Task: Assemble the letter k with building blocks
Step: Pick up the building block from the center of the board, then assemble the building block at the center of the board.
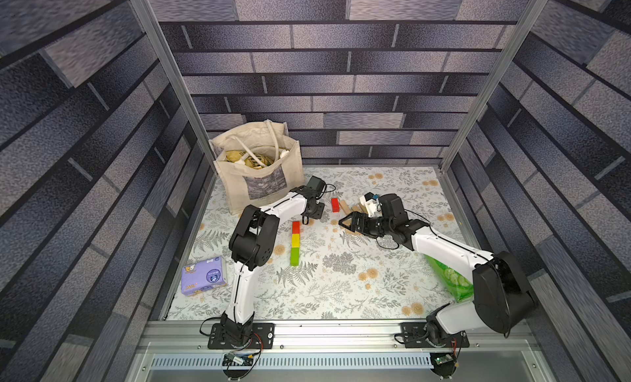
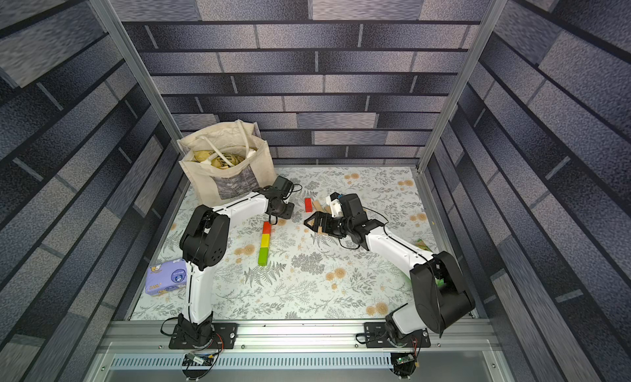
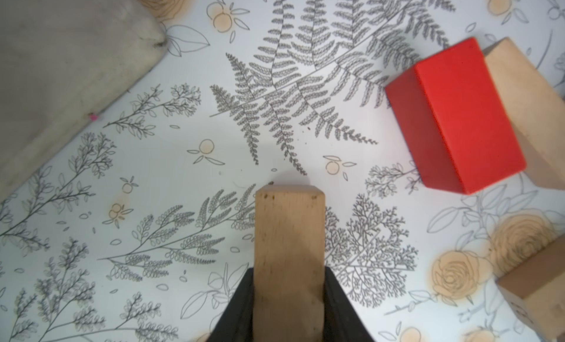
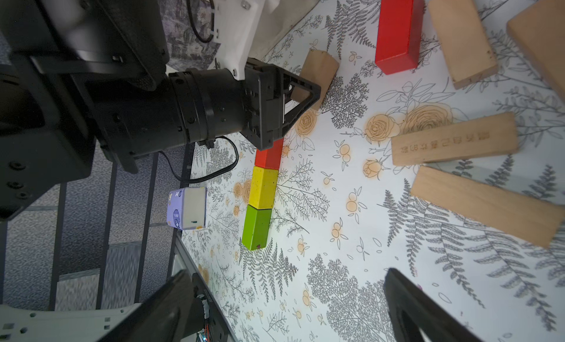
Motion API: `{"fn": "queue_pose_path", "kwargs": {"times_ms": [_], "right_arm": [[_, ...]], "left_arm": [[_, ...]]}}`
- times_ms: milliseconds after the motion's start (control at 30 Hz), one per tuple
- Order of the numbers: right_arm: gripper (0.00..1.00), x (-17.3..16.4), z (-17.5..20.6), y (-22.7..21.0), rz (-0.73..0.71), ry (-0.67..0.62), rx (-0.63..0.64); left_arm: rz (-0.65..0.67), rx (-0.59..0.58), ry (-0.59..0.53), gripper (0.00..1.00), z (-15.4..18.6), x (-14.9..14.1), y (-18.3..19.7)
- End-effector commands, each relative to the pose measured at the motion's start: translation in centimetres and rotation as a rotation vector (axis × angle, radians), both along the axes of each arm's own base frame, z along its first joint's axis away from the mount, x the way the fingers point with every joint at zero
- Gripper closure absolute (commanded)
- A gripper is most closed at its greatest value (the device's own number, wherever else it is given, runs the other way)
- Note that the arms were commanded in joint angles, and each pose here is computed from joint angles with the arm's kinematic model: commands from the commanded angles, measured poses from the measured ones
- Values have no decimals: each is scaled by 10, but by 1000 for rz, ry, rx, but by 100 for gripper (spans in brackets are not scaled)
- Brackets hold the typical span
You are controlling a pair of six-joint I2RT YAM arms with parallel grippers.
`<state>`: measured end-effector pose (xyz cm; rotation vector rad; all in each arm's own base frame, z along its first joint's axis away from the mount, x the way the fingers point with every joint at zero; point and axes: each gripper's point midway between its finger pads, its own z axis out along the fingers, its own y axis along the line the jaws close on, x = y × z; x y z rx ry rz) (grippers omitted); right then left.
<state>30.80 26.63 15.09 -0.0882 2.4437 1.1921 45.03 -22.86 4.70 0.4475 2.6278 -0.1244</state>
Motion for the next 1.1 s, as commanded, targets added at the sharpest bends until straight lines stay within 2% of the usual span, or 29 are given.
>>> {"fn": "queue_pose_path", "kwargs": {"times_ms": [0, 333, 700, 900, 1067], "right_arm": [[0, -3, 0, -7, -34, -2, 5], [0, -17, -13, -16, -62, 16, 27], [0, -18, -12, -13, -46, 16, 37], [0, -18, -14, -13, -51, 17, 49], [0, -19, -17, -12, -47, 21, 51]], "left_arm": [[-59, -65, -70, 70, 32, -10, -14], [-140, -52, -88, 70, 29, -58, -17], [-138, 3, -77, 70, 14, -81, -10], [-229, 37, -67, 70, 16, -91, -9], [-357, 13, -33, 71, 18, -104, -13]]}}
